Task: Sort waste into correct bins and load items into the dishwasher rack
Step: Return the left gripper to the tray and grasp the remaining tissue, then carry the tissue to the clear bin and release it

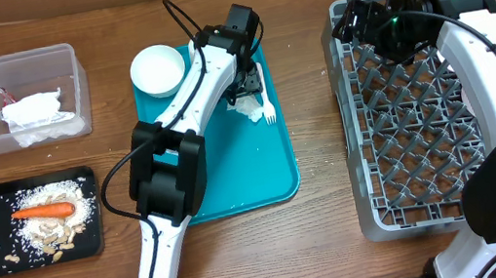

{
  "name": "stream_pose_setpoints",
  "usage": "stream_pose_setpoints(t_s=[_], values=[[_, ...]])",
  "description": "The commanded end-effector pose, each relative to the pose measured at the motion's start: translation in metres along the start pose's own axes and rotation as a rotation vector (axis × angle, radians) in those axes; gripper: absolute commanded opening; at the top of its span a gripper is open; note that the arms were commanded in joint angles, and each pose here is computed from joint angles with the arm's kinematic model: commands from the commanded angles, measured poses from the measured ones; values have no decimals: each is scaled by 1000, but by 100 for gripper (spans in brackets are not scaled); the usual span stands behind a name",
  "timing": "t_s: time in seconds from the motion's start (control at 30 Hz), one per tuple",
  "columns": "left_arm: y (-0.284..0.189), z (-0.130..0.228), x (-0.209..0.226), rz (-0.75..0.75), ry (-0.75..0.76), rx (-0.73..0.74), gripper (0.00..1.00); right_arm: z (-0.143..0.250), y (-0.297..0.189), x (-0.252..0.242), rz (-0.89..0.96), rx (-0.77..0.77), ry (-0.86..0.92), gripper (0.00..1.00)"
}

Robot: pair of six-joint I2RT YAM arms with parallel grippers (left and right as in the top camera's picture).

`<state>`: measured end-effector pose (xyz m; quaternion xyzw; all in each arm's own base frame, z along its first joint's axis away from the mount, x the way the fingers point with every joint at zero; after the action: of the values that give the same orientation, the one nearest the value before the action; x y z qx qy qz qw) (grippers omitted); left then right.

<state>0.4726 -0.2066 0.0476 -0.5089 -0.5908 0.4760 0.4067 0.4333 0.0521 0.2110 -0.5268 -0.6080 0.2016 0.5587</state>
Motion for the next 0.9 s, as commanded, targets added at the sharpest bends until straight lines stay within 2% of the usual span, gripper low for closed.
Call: stream_pose_setpoints(t_s=[0.0,0.07,0.17,0.2,0.37,0.63,0.73,0.87], values=[[10,3,12,-83,6,-1,55,-5,-10,6,-16,-29,-5,100],[10,4,13,-89,10,3,39,-5,-10,6,-16,-29,-5,100],[6,5,14,-93,34,11,9,-5,-10,6,-16,-29,-5,100],[2,4,14,-95,36,13,4,-5,-10,6,-16,-29,-5,100],[-33,-7,12,-76,28,-16,4,-5,-10,6,-16,-29,-5,100],[-136,-41,13,24,-15,-176,4,-5,-10,6,-16,-29,-5,100],[-176,-57,29,59,-61,-252,4,-5,-10,6,-16,-29,-5,100],[-211,-79,79,48,-204,-339,4,-5,-10,6,-16,-29,-5,100]])
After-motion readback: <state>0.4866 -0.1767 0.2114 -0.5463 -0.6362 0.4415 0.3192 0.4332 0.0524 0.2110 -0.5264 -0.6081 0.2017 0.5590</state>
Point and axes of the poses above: each gripper's point midway between its finger pads, its own y axis out along the fingers, its own x axis along the line the jaws close on, z = x × y, the point moved 3 cm from there along -y, back along the fingers, and after that the axes turned 2 degrees about -y, right-handed, at the moved point
